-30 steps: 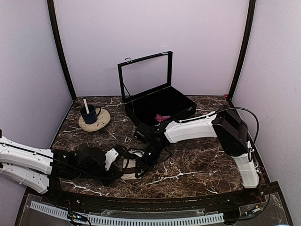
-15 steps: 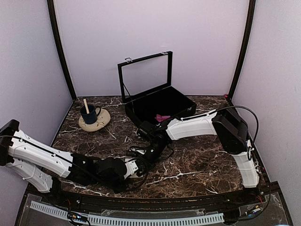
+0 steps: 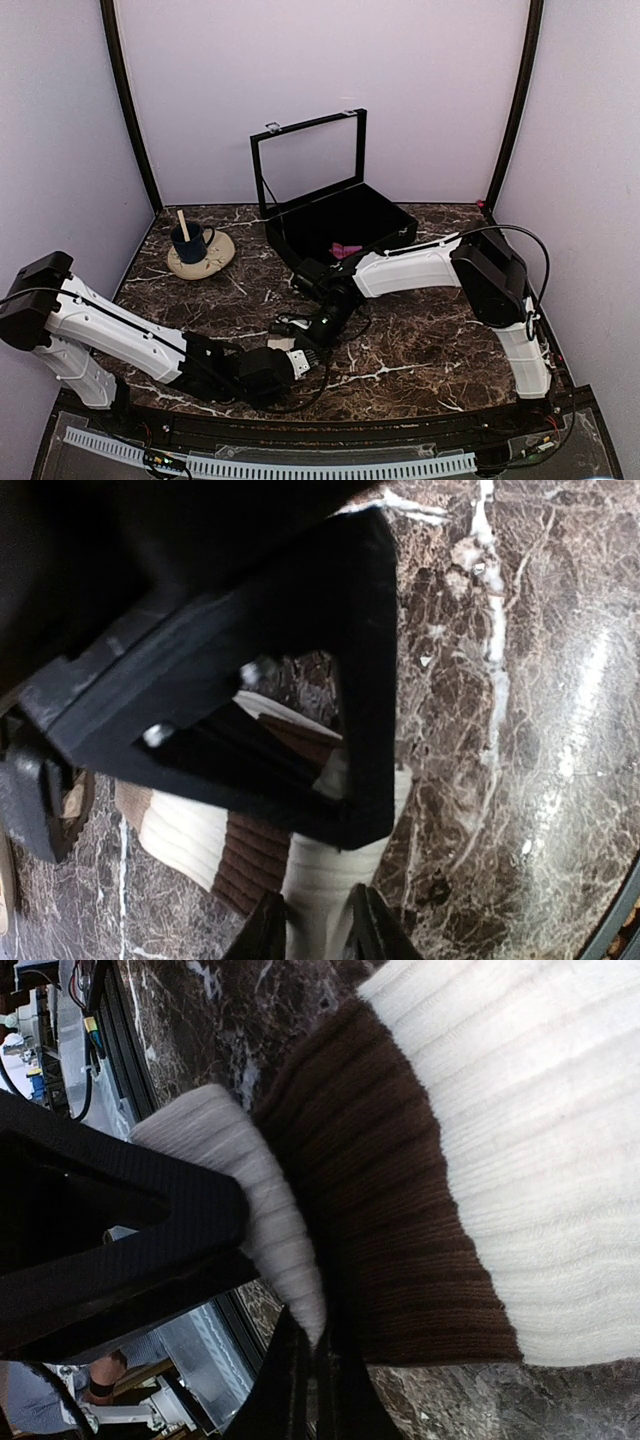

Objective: Roll the socks
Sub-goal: Roll the sock at the center of the board.

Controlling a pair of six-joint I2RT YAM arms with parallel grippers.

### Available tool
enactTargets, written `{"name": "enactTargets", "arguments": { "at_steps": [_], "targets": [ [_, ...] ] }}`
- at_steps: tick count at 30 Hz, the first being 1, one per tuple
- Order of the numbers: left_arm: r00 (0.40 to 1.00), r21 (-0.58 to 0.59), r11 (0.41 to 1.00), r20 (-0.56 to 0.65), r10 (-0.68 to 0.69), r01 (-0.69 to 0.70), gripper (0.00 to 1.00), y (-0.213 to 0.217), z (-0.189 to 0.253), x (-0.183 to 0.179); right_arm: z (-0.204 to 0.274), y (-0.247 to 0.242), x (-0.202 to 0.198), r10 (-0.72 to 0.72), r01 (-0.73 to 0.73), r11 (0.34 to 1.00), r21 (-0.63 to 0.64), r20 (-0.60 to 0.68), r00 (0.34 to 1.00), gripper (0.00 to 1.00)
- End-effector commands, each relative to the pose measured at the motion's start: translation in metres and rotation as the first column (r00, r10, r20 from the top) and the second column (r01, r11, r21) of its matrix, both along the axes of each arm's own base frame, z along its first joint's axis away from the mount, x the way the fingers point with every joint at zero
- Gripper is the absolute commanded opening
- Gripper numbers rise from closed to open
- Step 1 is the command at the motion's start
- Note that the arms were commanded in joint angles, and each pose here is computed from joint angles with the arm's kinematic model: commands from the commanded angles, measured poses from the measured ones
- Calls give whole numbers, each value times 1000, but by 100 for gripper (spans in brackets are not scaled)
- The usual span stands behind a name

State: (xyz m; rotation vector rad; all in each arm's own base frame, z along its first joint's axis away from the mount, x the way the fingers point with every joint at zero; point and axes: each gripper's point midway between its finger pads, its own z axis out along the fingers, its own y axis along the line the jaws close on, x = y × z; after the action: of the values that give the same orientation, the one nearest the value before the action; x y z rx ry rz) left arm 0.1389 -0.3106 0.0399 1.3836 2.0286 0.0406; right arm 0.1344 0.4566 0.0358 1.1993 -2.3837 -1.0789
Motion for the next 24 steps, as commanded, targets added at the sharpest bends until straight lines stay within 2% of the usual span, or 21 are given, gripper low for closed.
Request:
{"name": "enactTargets", "arguments": {
  "at_steps": [1,15,24],
  "targets": [
    [1000,47,999,12,8,-9,26,0,-3,2,2,0,1,10,-10,1000,12,-21,1000,0],
    [999,115,993,-16,33,-31,30,0,-23,1,0,-9,0,20,-20,1000,14,-51,998,0],
    [995,149,987,-77,68,-56,19,4,-39,1,-3,-12,-3,28,-26,999,23,-87,996,0]
  ]
}}
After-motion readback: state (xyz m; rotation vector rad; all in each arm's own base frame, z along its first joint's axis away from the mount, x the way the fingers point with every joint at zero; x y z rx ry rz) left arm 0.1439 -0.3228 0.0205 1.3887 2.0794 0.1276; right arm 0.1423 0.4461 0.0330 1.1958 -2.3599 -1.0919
